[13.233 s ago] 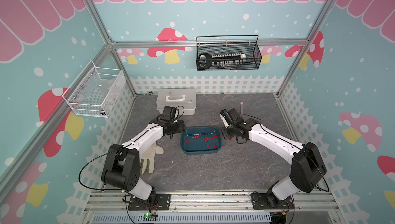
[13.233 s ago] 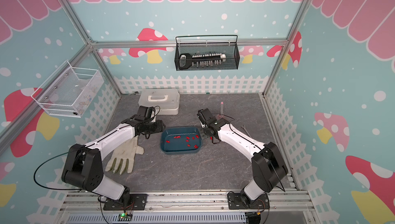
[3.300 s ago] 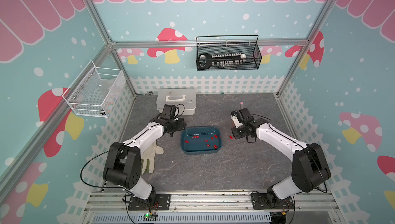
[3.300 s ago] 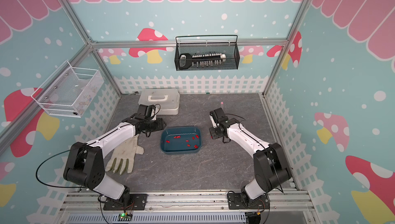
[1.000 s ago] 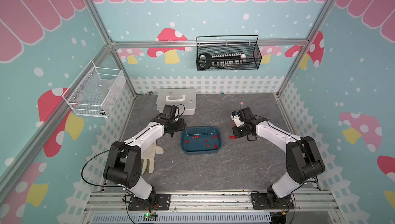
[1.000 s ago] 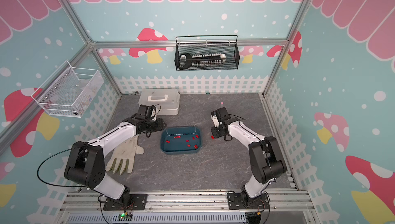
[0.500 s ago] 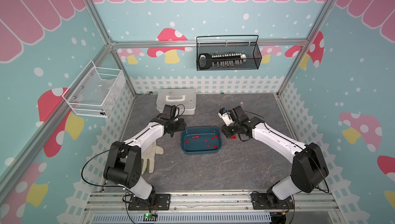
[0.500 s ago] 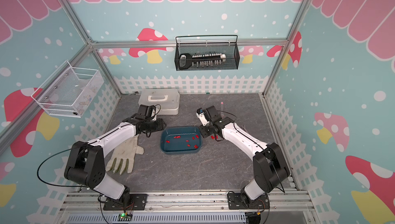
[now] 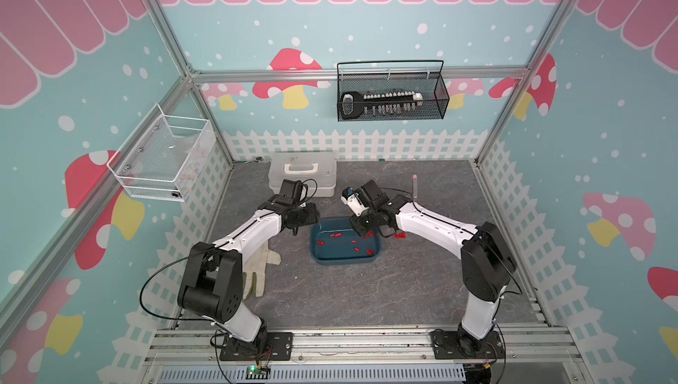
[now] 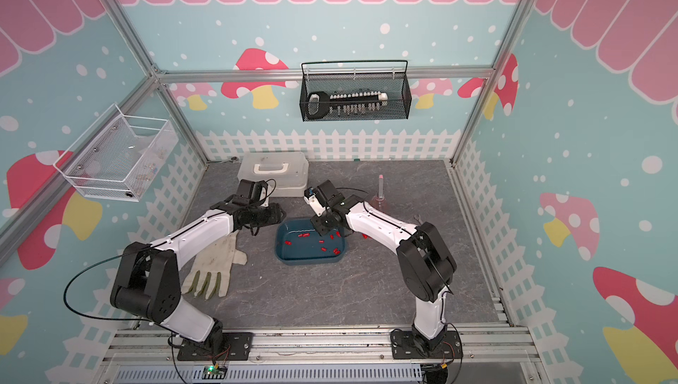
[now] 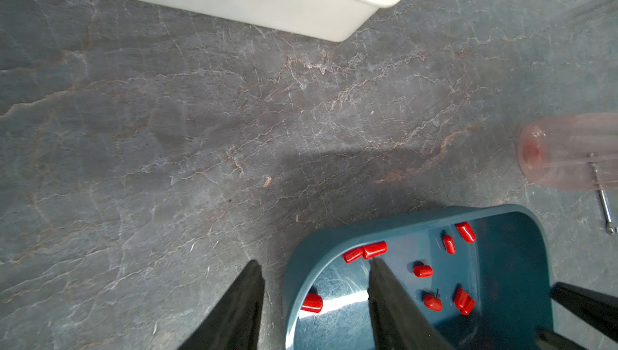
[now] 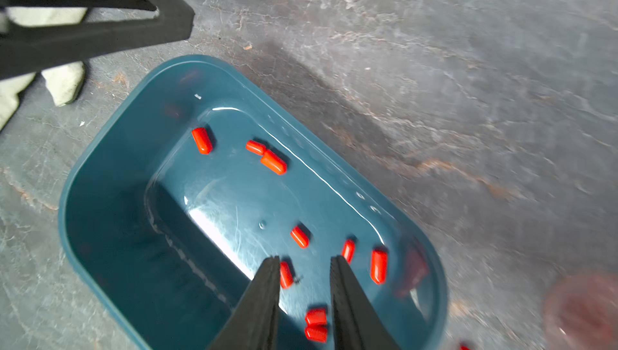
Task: Take the screw protection sleeves out of the storage box
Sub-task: Pick up the screw protection sleeve from the storage box.
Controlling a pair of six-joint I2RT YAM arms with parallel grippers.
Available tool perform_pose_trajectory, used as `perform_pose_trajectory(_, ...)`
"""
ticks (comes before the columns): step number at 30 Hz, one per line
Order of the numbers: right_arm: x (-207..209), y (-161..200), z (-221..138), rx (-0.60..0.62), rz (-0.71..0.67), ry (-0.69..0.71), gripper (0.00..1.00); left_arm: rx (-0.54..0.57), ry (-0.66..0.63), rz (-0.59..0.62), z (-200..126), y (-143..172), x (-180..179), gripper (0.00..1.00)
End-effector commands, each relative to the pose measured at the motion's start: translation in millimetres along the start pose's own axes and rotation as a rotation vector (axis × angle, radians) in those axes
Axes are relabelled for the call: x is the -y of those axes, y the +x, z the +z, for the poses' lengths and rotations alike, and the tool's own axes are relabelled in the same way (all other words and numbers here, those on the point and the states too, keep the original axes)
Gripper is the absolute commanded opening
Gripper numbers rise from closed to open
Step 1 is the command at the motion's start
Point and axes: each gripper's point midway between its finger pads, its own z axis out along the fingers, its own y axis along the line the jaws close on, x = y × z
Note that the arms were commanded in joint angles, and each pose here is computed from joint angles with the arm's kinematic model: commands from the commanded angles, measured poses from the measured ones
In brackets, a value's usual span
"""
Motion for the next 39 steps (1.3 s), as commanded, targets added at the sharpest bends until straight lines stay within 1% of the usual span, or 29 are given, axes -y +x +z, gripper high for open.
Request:
perform_pose_trajectory(1,-8.2,-1.9,15.5,-0.028,-0.015,-0.019,0.31,0.010,-0.008,0.006,-0.5,-3.2,-0.8,0.52)
perform_pose_trajectory(7,-17.2,-0.2,38.4,-0.053,-0.078,-0.073,0.31,0.009,-0.006,0.007,-0.4,-3.2,-0.5,0.52)
perform_pose_trajectory(10,-16.5,3.0,48.2,-0.073,-0.092,-0.078,0.33,0.010,-0.007,0.006,-0.5,-3.3,-0.5,0.52)
perform_pose_trajectory(12,-14.6,4.0,53.1,-0.094,-0.099,-0.067,0.33,0.008,-0.007,0.006,0.1,-2.8,-0.7,0.52)
perform_pose_trajectory(15,1.9,12.1,52.0,-0.141,-0.095,0.026,0.33,0.008,-0.006,0.005,-0.1,-3.3,-0.9,0.52)
perform_pose_trajectory(19,26.9,27.2,44.5,-0.196,-0.060,0.156,0.33,0.006,-0.007,0.004,0.4,-2.7,-0.9,0.52)
perform_pose_trajectory(22,39.8,39.3,42.5,-0.221,-0.013,0.200,0.33,0.006,-0.006,0.003,0.3,-2.7,-1.3,0.52)
perform_pose_trajectory(26,46.6,51.3,45.9,-0.246,0.052,0.195,0.33,0.009,-0.007,0.003,-0.6,-3.2,-1.6,0.52)
perform_pose_trajectory(32,51.4,61.9,49.0,-0.284,0.106,0.210,0.34,0.010,-0.005,0.001,-0.7,-3.9,-1.9,0.52)
perform_pose_trajectory(39,53.3,68.7,56.6,-0.324,0.129,0.199,0.35,0.009,-0.002,0.001,-1.0,-2.9,-1.8,0.52)
